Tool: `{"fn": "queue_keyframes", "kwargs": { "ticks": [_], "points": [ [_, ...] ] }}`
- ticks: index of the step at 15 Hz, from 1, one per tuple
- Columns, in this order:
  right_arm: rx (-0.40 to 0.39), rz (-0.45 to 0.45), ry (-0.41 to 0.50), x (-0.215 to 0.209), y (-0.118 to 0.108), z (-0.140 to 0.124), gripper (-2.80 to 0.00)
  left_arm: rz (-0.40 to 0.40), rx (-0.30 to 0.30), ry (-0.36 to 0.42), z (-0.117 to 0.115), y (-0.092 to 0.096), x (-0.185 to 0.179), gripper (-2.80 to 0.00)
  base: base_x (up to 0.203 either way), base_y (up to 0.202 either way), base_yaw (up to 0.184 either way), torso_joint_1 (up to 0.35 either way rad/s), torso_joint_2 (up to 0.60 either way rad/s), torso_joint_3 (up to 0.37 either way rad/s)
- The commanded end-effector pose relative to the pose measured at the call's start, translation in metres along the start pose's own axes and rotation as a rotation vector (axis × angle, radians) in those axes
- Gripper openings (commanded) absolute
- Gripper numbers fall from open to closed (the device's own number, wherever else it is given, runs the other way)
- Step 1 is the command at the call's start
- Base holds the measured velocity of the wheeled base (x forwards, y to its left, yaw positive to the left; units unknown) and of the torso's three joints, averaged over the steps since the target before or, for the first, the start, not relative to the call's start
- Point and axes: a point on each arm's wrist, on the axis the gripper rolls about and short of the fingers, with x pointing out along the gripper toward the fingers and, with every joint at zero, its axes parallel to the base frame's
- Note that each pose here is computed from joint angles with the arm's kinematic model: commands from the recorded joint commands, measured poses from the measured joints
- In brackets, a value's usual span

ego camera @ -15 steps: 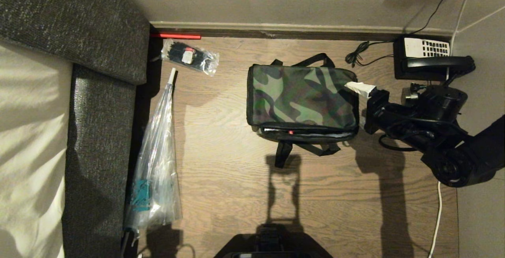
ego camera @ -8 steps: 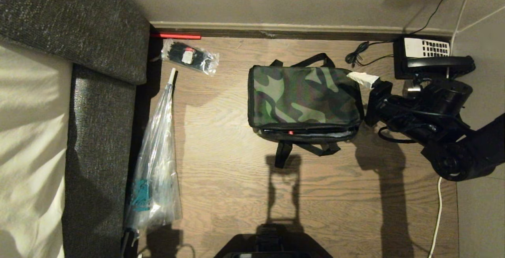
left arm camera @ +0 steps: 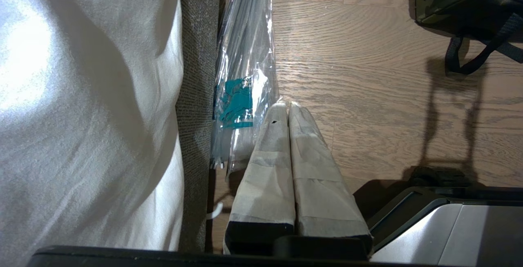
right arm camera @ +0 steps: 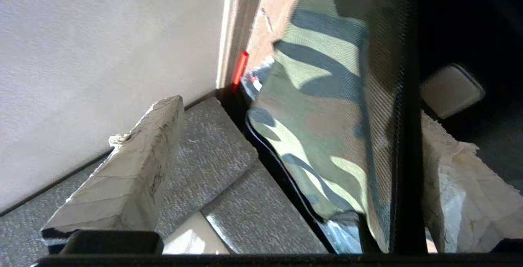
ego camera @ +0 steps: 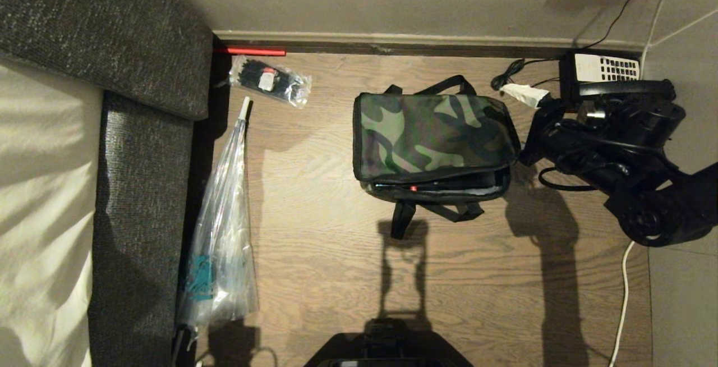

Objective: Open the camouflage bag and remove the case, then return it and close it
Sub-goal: Open the top of the storage box

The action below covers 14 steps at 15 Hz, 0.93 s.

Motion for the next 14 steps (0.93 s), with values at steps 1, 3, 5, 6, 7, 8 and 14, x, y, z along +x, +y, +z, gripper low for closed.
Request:
{"fn": "queue_keyframes", "kwargs": {
  "ticks": [1, 3, 5, 6, 7, 8, 14],
  "points": [
    [-0.005, 0.032, -0.009, 0.001, 0.010, 0.003, 0.00, 0.000, 0.000, 0.001, 0.000, 0.000, 0.000, -2.80, 0.000, 0.000, 0.000, 0.000, 0.00, 0.000],
    [-0.018, 0.063, -0.023, 0.003, 0.020, 0.007, 0.00, 0.000, 0.000, 0.000, 0.000, 0.000, 0.000, -2.80, 0.000, 0.000, 0.000, 0.000, 0.00, 0.000],
    [-0.025, 0.079, -0.027, 0.002, 0.026, 0.009, 0.00, 0.000, 0.000, 0.000, 0.000, 0.000, 0.000, -2.80, 0.000, 0.000, 0.000, 0.000, 0.00, 0.000],
    [-0.026, 0.083, -0.028, 0.001, 0.029, 0.009, 0.00, 0.000, 0.000, 0.000, 0.000, 0.000, 0.000, -2.80, 0.000, 0.000, 0.000, 0.000, 0.00, 0.000],
    [-0.027, 0.081, -0.029, 0.002, 0.030, 0.010, 0.00, 0.000, 0.000, 0.000, 0.000, 0.000, 0.000, -2.80, 0.000, 0.000, 0.000, 0.000, 0.00, 0.000],
    [-0.029, 0.090, -0.033, 0.002, 0.033, 0.011, 0.00, 0.000, 0.000, 0.000, 0.000, 0.000, 0.000, -2.80, 0.000, 0.000, 0.000, 0.000, 0.00, 0.000],
    [-0.121, 0.161, -0.072, 0.005, 0.055, 0.025, 0.00, 0.000, 0.000, 0.000, 0.000, 0.000, 0.000, -2.80, 0.000, 0.000, 0.000, 0.000, 0.00, 0.000]
  ]
}}
